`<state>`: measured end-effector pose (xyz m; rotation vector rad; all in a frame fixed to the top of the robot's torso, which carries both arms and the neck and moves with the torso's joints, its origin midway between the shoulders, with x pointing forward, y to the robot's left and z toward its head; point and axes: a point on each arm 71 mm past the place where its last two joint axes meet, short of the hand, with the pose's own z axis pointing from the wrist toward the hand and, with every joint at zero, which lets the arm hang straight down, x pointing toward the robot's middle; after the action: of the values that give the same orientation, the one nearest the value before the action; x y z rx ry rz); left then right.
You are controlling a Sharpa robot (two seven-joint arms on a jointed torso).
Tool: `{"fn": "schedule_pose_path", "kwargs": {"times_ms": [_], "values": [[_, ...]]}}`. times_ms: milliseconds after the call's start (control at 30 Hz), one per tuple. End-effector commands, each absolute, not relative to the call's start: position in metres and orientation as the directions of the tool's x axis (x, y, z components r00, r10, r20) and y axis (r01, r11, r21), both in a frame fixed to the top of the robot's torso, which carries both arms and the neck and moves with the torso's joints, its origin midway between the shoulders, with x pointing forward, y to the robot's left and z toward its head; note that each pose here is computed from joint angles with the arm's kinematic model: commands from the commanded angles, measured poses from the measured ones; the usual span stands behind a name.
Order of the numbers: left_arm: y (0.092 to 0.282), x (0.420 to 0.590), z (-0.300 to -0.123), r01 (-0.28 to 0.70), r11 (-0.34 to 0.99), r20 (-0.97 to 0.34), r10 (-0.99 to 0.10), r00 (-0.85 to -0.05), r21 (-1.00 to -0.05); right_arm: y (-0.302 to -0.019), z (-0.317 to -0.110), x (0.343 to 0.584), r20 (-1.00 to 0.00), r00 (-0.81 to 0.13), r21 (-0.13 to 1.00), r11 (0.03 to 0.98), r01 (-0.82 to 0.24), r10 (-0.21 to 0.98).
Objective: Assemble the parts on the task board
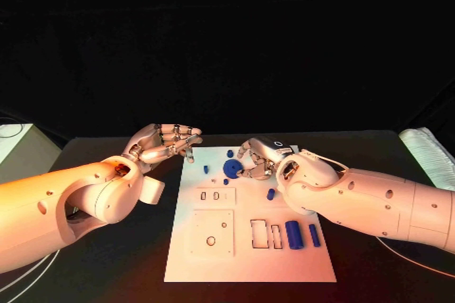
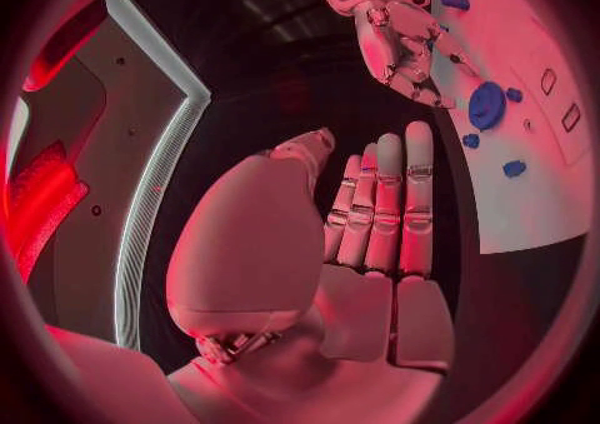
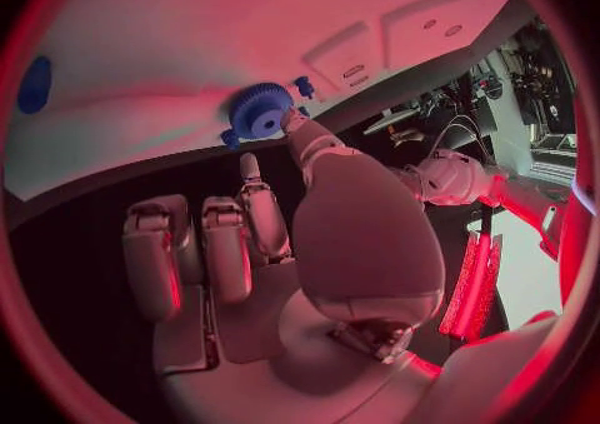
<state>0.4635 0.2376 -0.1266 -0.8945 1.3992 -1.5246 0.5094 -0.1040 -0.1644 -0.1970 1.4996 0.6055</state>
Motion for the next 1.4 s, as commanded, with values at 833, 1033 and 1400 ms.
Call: {"fn": "schedule_pose_path", "kwargs": {"times_ms": [833, 1033, 1400], "values": [[0.236, 0.463, -0.126, 0.122, -0.008, -0.041, -0.917, -0.396, -0.992, -0.085, -0.178, 0.51, -0.98, -0.029, 0.186, 0.855, -0.484, 0.196], [0.236, 0.463, -0.126, 0.121, -0.008, -0.041, -0.917, -0.398, -0.993, -0.084, -0.179, 0.511, -0.98, -0.024, 0.184, 0.856, -0.484, 0.197], [0.236, 0.463, -0.126, 0.118, -0.008, -0.041, -0.916, -0.4, -0.993, -0.082, -0.182, 0.512, -0.982, -0.033, 0.176, 0.855, -0.487, 0.184]]}}
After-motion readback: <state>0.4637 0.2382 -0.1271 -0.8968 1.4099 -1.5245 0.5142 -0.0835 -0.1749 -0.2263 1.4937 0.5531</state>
